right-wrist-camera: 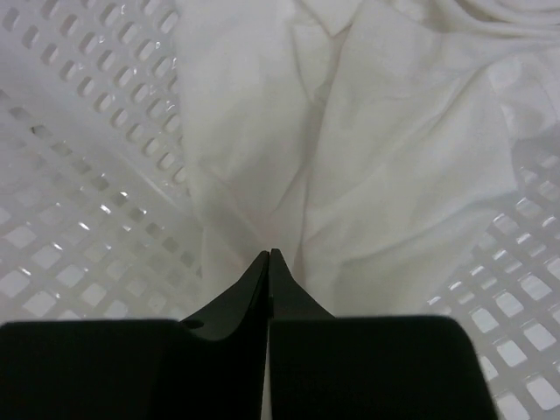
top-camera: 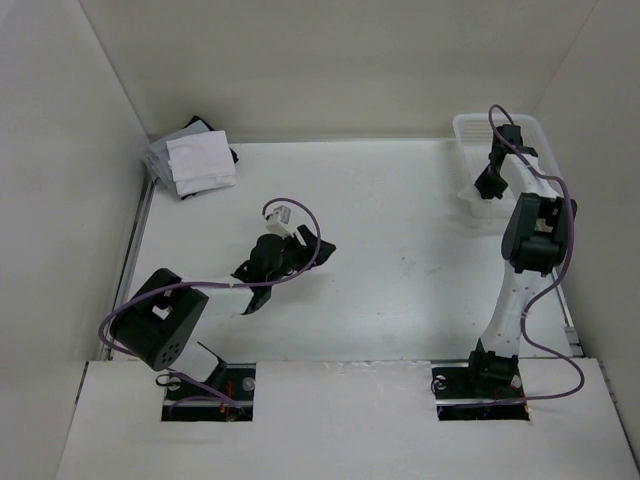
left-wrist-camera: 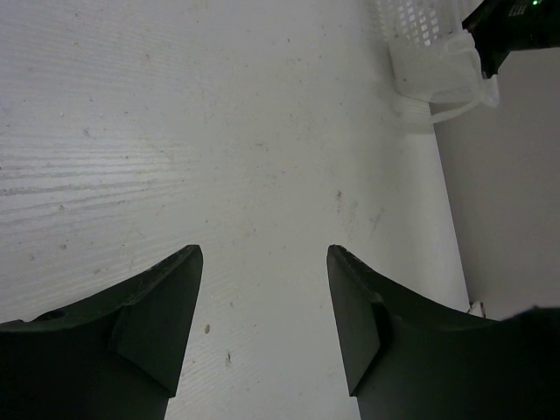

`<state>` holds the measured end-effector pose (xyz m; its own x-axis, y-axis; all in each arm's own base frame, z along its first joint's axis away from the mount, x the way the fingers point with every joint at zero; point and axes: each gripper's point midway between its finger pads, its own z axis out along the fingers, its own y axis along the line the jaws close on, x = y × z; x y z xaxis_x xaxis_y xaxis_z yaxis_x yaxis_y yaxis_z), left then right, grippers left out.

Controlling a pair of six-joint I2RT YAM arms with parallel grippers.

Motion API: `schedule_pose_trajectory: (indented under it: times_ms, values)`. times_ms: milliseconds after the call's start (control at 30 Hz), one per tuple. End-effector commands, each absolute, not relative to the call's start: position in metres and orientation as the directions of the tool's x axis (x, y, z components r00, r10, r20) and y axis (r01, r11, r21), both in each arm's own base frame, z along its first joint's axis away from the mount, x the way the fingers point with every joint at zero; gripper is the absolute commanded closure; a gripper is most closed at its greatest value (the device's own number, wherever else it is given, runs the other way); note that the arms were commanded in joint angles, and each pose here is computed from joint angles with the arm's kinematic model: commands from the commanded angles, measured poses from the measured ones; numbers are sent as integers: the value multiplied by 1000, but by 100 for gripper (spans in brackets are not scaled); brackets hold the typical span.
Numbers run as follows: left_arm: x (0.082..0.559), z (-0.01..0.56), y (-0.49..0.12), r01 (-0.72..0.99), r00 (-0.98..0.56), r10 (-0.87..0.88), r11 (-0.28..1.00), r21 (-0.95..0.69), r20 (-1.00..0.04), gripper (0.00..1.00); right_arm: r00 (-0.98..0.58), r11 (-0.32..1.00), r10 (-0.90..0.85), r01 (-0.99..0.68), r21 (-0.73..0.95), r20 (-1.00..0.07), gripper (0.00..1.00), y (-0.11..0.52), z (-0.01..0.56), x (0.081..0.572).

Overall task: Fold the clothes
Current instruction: Grab the tank top from the pile

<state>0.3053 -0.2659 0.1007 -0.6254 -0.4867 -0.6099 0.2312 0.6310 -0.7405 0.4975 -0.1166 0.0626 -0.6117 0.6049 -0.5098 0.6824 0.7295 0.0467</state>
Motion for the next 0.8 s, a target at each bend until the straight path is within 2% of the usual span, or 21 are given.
schedule_pose_trajectory:
  times_ms: [0,33,167,267,367,467,533,600,667,767]
  values:
    - [307,121,-268,281,-596,-516,584,-761,-616,42,-500,705,631,688,170,-594,100,-114,109,515]
    - [307,121,-268,280,-597,-515,585,-761,-615,42,-482,703,631,686,186,-608,100,-114,116,517]
    - [308,119,-270,280,-600,-512,585,-761,-615,42,-193,714,594,573,402,-781,100,-114,245,531]
    - [308,119,-272,282,-601,-510,585,-761,-615,42,-64,739,572,474,479,-818,100,-95,310,521]
    - [310,120,-272,282,-600,-512,584,-761,-615,43,71,767,553,347,540,-830,100,-67,383,490]
    - [308,121,-274,288,-597,-510,584,-759,-619,43,132,792,538,259,553,-833,100,-44,424,462]
    - [310,123,-275,290,-594,-512,583,-759,-621,43,116,799,525,273,535,-843,100,-41,424,453]
    - [311,123,-275,286,-594,-512,586,-758,-620,43,71,785,532,331,523,-844,96,-45,399,449]
    - [313,122,-276,284,-594,-511,589,-757,-621,43,11,769,545,392,505,-838,88,-50,357,447]
    - [314,116,-279,277,-608,-502,593,-756,-616,43,-84,761,561,444,473,-823,67,-53,294,440]
